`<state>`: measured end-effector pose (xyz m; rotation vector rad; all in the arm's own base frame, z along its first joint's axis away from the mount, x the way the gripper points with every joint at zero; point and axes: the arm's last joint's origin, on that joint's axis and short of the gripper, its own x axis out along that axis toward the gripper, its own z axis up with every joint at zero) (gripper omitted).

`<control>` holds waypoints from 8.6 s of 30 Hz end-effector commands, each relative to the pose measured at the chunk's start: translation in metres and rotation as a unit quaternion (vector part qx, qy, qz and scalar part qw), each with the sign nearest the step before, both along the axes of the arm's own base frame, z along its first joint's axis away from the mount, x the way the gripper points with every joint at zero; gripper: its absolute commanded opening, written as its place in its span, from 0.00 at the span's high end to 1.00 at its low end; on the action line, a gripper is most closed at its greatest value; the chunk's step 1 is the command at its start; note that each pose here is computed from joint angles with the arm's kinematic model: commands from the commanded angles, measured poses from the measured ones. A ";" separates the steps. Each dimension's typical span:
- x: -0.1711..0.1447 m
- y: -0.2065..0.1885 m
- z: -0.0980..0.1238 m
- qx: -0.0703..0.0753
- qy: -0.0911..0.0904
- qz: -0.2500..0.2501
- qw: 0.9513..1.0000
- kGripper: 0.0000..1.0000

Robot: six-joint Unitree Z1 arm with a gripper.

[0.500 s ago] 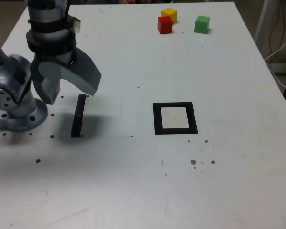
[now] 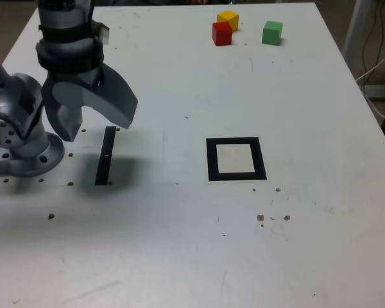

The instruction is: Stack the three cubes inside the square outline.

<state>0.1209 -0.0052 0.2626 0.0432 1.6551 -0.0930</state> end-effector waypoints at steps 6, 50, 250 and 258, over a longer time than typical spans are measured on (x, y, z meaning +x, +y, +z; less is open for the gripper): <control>0.017 0.005 0.005 0.008 -0.005 -0.010 1.000 0.03; 0.159 0.212 0.086 0.073 -0.018 0.034 0.997 0.03; 0.238 -0.051 -0.062 0.038 0.013 -0.006 0.999 0.01; 0.228 -0.047 -0.041 0.052 0.008 -0.006 0.999 0.01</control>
